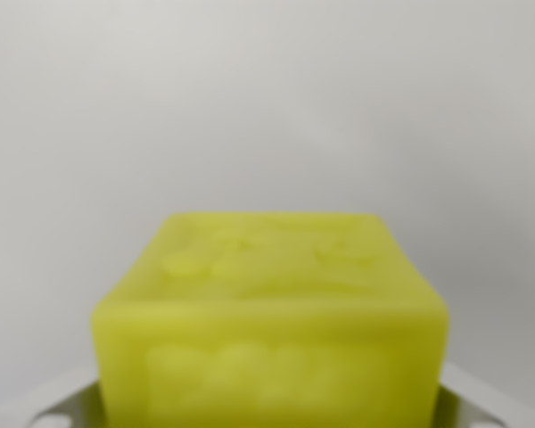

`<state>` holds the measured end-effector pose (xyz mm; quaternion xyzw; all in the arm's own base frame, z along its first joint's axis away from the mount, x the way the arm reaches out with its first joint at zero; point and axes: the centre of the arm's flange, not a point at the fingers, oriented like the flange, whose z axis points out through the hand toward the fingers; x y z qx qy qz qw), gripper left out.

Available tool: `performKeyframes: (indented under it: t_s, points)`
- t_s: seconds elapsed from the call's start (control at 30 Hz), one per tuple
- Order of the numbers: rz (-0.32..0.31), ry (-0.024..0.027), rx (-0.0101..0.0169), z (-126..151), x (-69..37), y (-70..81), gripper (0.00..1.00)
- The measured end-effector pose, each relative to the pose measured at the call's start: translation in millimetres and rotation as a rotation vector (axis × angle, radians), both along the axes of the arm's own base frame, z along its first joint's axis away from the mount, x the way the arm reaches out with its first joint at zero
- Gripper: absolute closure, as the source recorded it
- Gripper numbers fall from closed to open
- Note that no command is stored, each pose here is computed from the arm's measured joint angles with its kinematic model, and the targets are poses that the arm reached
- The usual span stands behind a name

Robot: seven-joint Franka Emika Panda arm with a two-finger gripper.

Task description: Pick yellow cube

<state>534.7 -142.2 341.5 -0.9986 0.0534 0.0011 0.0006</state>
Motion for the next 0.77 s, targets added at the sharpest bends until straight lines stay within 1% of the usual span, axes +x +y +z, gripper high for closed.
performKeyframes:
  t_s: [0.5, 0.77]
  points:
    - [0.0, -0.0002, 0.0, 24, 0.1, 0.0, 1.0]
    - [0.0, -0.0003, -0.0001, 26, 0.1, 0.0, 1.0]
